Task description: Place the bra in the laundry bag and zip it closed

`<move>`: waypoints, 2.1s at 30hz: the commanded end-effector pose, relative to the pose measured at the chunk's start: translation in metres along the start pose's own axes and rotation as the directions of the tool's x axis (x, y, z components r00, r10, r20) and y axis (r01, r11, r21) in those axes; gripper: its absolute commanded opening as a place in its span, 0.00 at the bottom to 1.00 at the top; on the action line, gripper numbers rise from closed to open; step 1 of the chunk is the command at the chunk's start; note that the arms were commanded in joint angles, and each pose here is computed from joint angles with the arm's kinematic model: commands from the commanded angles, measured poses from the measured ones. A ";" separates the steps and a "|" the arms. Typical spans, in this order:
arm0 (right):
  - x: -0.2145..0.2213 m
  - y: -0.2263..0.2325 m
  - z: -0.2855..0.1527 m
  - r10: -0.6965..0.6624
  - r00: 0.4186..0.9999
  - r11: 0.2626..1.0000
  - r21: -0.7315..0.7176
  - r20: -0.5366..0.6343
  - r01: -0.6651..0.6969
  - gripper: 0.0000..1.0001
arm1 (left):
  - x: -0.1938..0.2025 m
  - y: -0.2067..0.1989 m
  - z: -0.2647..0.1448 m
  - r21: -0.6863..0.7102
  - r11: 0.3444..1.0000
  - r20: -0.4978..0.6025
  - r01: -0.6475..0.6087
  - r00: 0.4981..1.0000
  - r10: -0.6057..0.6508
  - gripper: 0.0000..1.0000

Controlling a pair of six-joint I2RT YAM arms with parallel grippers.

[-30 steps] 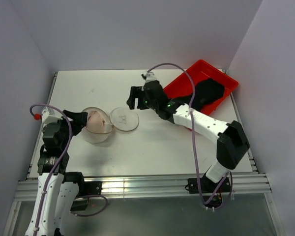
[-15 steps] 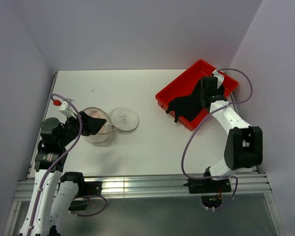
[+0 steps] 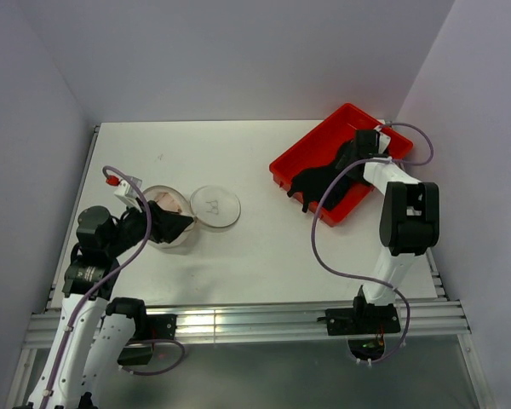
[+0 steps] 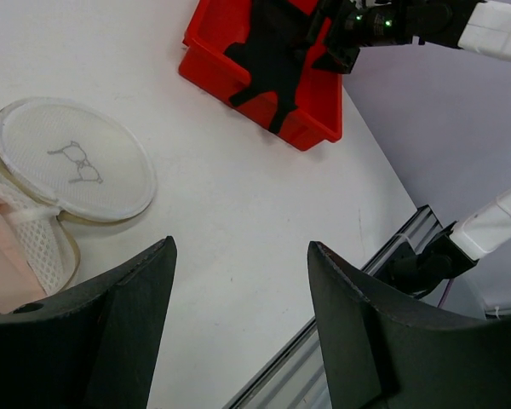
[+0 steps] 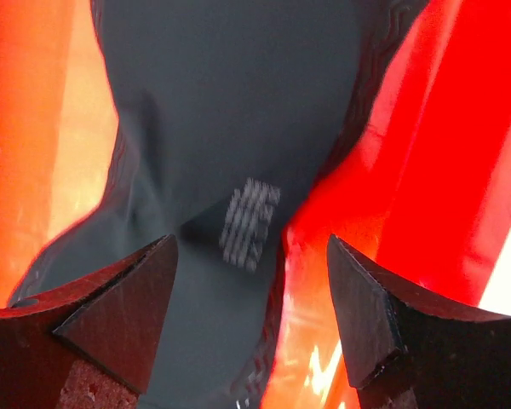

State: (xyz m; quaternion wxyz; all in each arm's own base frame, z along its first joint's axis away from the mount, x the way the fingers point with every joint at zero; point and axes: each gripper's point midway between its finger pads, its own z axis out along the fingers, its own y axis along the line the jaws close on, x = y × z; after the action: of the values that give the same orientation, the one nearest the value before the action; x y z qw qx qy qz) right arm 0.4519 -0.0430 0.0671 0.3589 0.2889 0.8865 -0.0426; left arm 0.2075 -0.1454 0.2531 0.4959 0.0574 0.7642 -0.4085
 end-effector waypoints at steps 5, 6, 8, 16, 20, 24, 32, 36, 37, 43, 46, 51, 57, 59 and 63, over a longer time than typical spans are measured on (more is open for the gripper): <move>-0.023 0.008 0.016 0.094 0.995 0.993 -0.065 -0.023 -0.096 0.50 | -0.003 -0.012 -0.001 0.055 0.996 0.017 -0.068 0.998 0.067 0.69; -0.027 0.013 0.012 0.108 0.994 0.989 -0.100 -0.014 -0.108 0.43 | -0.003 -0.012 -0.001 0.056 0.996 0.016 -0.068 0.998 0.067 0.68; -0.032 0.018 0.003 0.137 0.991 0.978 -0.156 0.002 -0.135 0.15 | -0.003 -0.012 -0.001 0.056 0.996 0.015 -0.067 0.998 0.067 0.68; -0.086 0.040 -0.071 0.223 0.949 0.918 -0.375 0.222 -0.128 0.00 | -0.002 -0.012 -0.001 0.053 0.996 0.016 -0.066 0.998 0.065 0.68; -0.111 0.054 -0.153 0.242 0.905 0.875 -0.481 0.349 -0.049 0.00 | -0.002 -0.011 0.000 0.053 0.997 0.012 -0.061 0.998 0.061 0.68; -0.105 0.079 -0.231 0.214 0.889 0.810 -0.583 0.404 0.070 0.00 | -0.002 -0.010 0.000 0.049 0.997 0.011 -0.059 0.998 0.059 0.68; -0.060 0.099 -0.374 0.147 0.888 0.568 -0.772 0.436 0.285 0.00 | -0.001 -0.008 0.002 0.049 0.997 0.005 -0.053 0.999 0.052 0.68; -0.004 0.103 -0.383 0.047 0.927 0.480 -0.822 0.373 0.306 0.00 | -0.002 -0.008 0.003 0.047 0.998 0.006 -0.048 0.999 0.048 0.68; 0.019 0.101 -0.367 0.006 0.943 0.485 -0.825 0.334 0.289 0.00 | -0.001 -0.007 0.003 0.046 0.998 0.003 -0.042 0.999 0.041 0.68; 0.116 0.080 -0.281 -0.155 0.980 0.597 -0.779 0.122 0.191 0.51 | -0.002 -0.010 0.008 0.069 0.998 0.002 0.005 1.000 -0.006 0.70; 0.134 0.067 -0.263 -0.182 0.980 0.638 -0.747 0.086 0.184 0.68 | 0.002 -0.011 0.014 0.093 0.994 -0.021 0.049 0.999 -0.047 0.71; 0.122 0.067 -0.269 -0.155 0.979 0.635 -0.745 0.134 0.203 0.68 | 0.004 -0.013 0.029 0.067 0.994 -0.037 0.083 0.996 -0.081 0.73; 0.132 0.072 -0.262 -0.161 0.980 0.627 -0.755 0.118 0.194 0.63 | 0.029 -0.035 0.069 0.046 0.993 -0.118 0.110 0.987 -0.104 0.70; 0.138 0.075 -0.263 -0.163 0.979 0.615 -0.763 0.123 0.198 0.58 | 0.043 -0.032 0.086 -0.012 0.994 -0.144 0.113 0.983 -0.114 0.67; 0.141 0.074 -0.262 -0.169 0.976 0.619 -0.757 0.134 0.211 0.52 | 0.048 -0.025 0.118 -0.098 0.988 -0.126 0.121 0.983 -0.133 0.62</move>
State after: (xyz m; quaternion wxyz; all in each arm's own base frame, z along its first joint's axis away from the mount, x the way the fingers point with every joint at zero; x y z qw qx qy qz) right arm 0.2444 0.1586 0.1667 0.4341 0.0141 0.8530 0.2893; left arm 0.2174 -0.2493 0.1818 0.3534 0.0617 0.8353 -0.4166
